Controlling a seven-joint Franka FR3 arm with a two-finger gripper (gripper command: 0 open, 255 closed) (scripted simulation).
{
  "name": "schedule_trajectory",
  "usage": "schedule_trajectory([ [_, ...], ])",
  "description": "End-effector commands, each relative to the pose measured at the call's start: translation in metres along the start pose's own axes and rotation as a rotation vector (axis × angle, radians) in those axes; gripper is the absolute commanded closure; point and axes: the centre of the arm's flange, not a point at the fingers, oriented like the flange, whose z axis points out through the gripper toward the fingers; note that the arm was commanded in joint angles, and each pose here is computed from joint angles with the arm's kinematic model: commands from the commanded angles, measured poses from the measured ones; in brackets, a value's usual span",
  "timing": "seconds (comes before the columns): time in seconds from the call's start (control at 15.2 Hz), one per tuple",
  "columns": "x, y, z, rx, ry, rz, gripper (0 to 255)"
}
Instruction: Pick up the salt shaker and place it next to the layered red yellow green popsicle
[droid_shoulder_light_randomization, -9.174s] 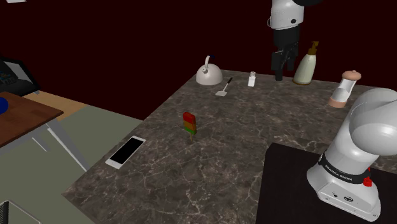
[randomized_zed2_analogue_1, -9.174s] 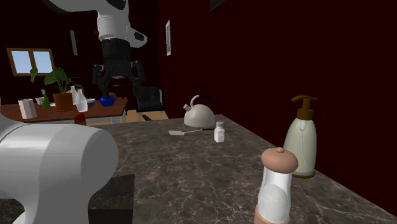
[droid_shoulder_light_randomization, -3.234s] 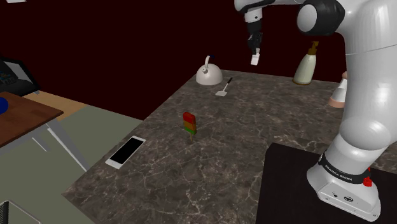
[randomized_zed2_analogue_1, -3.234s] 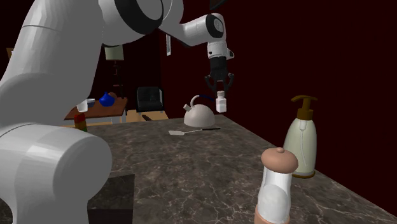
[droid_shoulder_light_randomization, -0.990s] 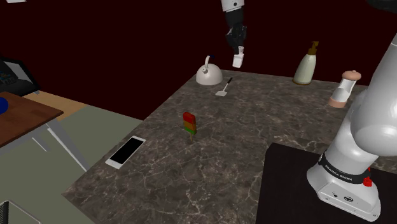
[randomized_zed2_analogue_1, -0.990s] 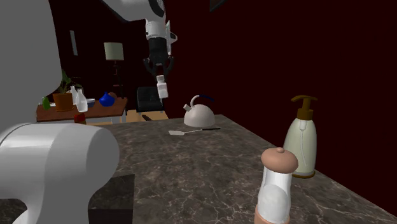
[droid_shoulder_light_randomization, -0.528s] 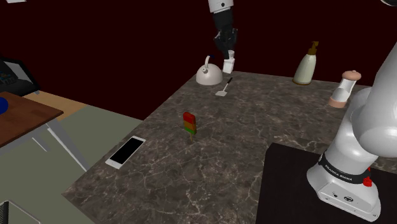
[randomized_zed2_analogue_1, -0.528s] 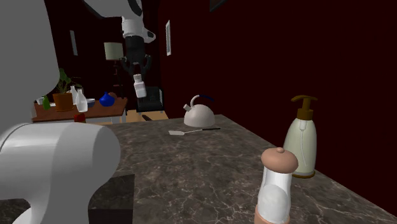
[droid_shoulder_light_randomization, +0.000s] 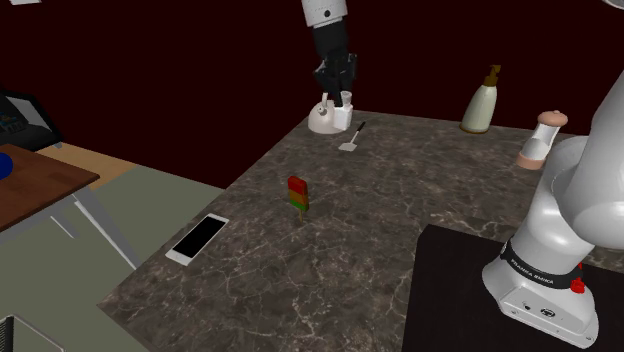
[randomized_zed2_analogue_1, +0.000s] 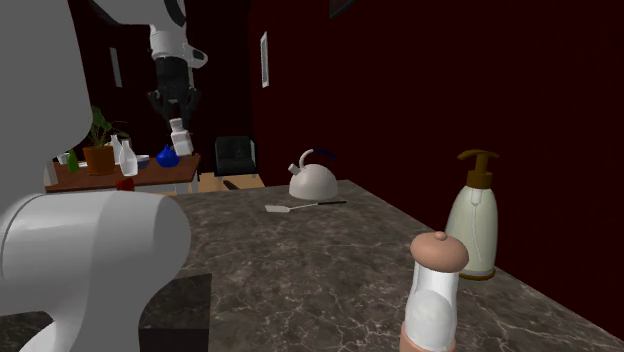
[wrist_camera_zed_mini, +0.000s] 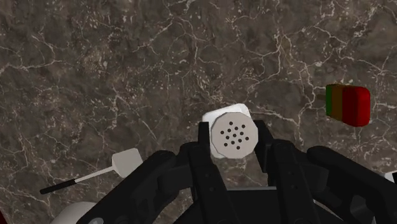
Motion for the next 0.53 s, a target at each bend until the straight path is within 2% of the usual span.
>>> schedule_trajectory([
  [0.0,-0.004,-0.031,-0.003,0.000,0.000,0.001,255],
  [0.46,-0.018,-0.122,-0.009,0.000,0.000,0.001,255],
])
